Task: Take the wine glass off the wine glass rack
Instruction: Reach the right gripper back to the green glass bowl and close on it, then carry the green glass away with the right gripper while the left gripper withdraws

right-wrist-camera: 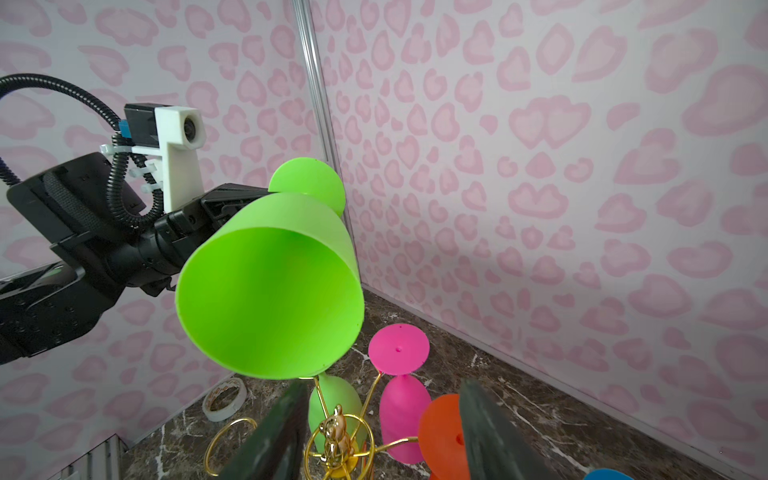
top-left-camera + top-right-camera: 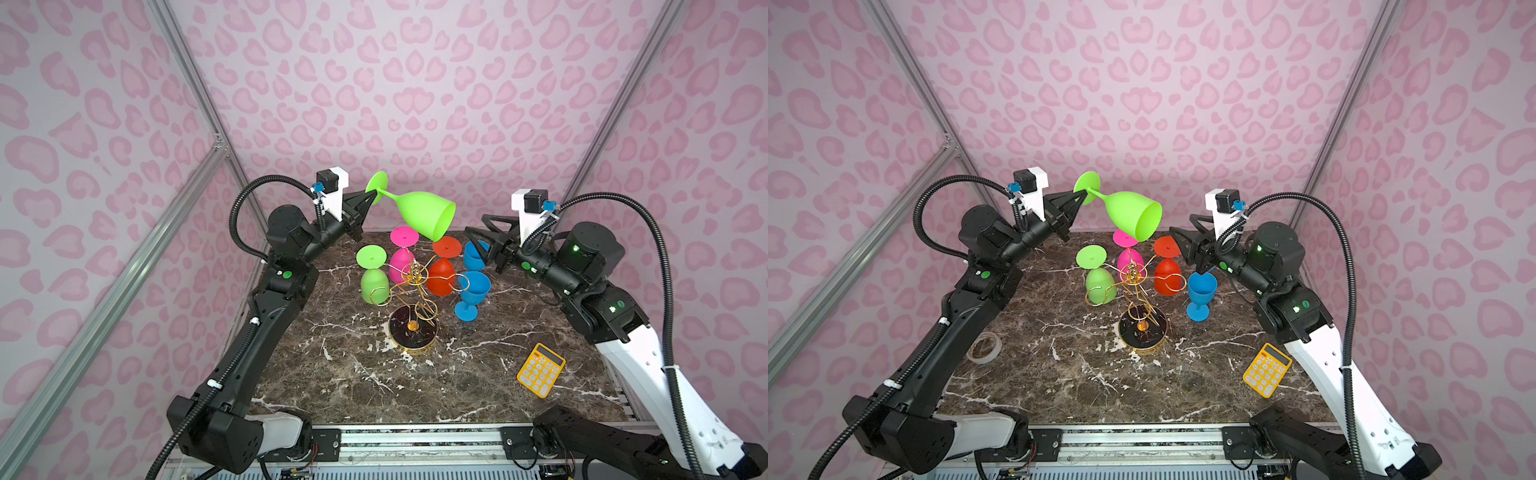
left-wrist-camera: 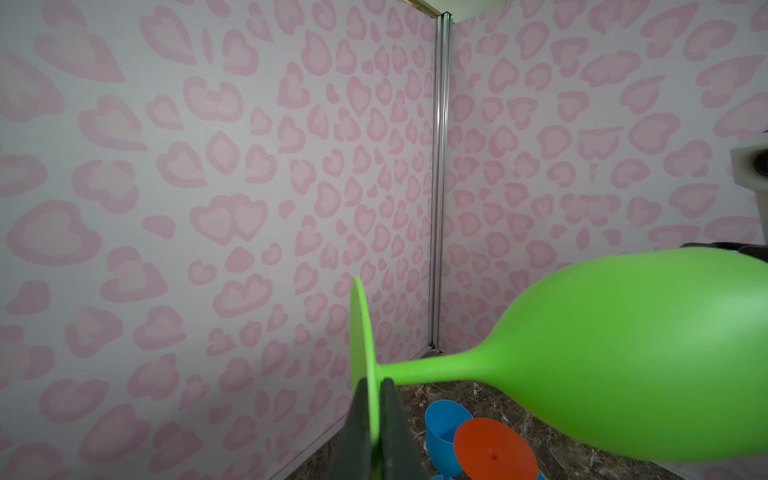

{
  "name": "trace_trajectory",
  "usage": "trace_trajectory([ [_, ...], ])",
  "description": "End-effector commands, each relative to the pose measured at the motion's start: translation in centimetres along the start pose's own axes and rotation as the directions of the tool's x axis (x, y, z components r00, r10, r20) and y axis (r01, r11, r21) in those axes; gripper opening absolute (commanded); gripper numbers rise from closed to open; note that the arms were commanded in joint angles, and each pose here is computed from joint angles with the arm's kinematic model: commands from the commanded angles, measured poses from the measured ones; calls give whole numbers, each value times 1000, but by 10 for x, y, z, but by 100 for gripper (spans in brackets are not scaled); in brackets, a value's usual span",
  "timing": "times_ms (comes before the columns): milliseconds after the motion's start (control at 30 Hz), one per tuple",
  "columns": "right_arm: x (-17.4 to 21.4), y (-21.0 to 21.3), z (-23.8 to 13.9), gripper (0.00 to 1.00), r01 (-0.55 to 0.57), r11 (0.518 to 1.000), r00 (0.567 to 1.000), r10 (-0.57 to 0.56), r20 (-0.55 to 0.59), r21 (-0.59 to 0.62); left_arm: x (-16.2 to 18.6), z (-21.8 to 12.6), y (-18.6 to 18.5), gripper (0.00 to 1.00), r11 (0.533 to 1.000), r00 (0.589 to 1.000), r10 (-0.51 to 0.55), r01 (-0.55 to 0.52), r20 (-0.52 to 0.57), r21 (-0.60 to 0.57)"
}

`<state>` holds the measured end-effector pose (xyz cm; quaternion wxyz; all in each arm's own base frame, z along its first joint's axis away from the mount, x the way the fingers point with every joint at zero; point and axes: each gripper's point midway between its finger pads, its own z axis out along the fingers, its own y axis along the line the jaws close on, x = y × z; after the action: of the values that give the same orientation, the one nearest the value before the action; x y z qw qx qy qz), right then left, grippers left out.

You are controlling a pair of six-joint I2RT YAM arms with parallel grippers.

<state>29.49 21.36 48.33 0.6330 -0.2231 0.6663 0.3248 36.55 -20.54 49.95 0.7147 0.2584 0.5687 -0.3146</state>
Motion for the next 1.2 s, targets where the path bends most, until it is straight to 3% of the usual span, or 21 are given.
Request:
trace_trajectory([
  [0, -9, 8, 14, 58, -38, 997, 999, 40, 32, -73, -11, -3, -7, 3, 1000, 999, -10, 9, 35, 30],
  [300, -9, 7, 53, 47, -82, 990, 996, 85, 20, -112, -9, -2, -14, 3, 996, 999, -38, 36, 28, 81],
  [633, -3, 14, 71, 14, -105, 985, 994, 104, -10, -134, -6, -1, -15, 3, 994, 998, -52, 50, 24, 92],
  [833, -3, 20, 71, 0, -103, 985, 995, 103, -10, -139, -5, 1, -15, 3, 993, 997, -75, 73, 19, 96],
  [900, -6, 19, 70, 0, -104, 986, 995, 104, -5, -128, -5, 1, -14, 5, 993, 997, -77, 75, 20, 90],
  [1033, -13, 12, 56, 0, -97, 993, 995, 98, 12, -63, -5, 0, -9, 23, 995, 996, -81, 80, 25, 57],
  [1167, -28, -6, 27, 0, -88, 996, 995, 87, 45, 29, -4, -2, -4, 57, 998, 998, -53, 52, 28, 21],
])
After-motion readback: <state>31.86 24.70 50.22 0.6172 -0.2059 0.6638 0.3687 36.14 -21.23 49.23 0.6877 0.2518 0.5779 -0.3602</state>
